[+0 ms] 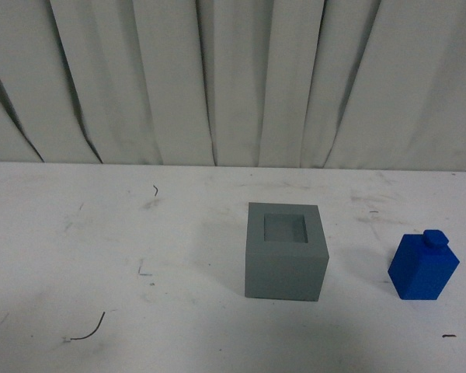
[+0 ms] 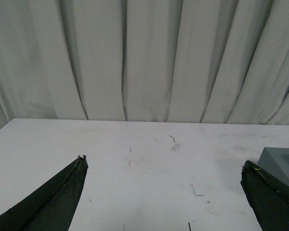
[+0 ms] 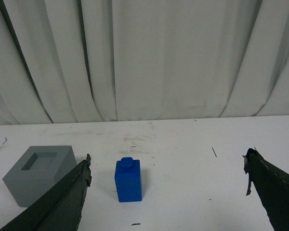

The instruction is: Insert blue part into gray base

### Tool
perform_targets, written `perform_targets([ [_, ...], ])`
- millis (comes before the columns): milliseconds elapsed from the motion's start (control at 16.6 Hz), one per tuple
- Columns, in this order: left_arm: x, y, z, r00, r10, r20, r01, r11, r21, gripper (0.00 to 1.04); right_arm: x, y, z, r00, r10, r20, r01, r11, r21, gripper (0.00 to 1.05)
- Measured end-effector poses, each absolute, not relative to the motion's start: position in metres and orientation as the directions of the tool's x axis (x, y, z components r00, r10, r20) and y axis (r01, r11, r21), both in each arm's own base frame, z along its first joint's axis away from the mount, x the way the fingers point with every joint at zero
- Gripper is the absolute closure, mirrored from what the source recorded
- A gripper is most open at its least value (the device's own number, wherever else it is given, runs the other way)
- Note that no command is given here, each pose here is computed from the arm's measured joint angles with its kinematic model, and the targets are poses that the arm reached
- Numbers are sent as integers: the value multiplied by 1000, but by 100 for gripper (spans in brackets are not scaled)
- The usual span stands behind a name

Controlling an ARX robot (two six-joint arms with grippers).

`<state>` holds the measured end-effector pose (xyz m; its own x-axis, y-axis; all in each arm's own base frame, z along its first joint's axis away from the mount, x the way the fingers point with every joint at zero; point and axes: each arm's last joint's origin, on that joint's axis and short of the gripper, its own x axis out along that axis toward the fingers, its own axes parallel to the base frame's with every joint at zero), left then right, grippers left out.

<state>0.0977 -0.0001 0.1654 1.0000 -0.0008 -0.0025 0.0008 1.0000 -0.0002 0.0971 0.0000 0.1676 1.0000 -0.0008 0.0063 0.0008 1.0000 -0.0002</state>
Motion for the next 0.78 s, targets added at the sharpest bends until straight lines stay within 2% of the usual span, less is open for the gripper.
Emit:
perform_targets([
  [783, 98, 0, 165, 1000, -1, -2, 1, 1000, 0, 7, 97, 0, 168, 1000, -1, 6, 1, 1000, 0, 6],
])
